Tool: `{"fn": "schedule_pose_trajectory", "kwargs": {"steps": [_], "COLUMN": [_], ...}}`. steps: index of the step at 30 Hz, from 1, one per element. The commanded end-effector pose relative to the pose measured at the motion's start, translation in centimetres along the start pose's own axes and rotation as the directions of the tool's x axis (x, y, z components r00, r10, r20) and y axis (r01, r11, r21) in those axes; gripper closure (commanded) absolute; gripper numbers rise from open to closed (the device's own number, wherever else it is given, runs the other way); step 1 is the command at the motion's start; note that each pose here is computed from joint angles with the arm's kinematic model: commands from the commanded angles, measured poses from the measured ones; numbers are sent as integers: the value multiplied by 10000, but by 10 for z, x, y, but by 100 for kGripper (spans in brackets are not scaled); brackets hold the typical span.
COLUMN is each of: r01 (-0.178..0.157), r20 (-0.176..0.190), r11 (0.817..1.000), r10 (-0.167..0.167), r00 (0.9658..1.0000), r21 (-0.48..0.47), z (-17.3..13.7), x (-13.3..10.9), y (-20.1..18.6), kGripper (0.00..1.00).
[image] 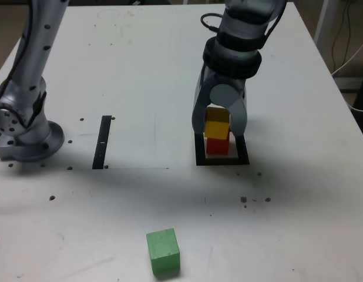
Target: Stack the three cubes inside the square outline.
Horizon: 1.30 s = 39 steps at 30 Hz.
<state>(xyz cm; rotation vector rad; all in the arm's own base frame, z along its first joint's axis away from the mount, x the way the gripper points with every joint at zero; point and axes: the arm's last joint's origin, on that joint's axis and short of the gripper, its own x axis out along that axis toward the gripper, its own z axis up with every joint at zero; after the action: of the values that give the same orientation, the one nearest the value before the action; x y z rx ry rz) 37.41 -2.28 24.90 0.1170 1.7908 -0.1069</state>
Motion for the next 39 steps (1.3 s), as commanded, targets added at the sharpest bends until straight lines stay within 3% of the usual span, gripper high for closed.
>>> {"fn": "schedule_pose_trajectory", "kwargs": {"steps": [1,11,20,29,39], "r01": [21,80,-33,-273,-315], "r20": [-56,6,429,923,944], "r11": [10000,9999,10000,9996,9995], "r10": [-21,-80,31,269,307], "r00": [10000,10000,9991,9954,9951], "r21": [33,66,63,31,74], "z": [1,-2,-24,-58,-70], "x": [2,0,-21,-46,-48], "y": [0,-1,-2,-7,-9], "kGripper": [7,4,1,1,1]}}
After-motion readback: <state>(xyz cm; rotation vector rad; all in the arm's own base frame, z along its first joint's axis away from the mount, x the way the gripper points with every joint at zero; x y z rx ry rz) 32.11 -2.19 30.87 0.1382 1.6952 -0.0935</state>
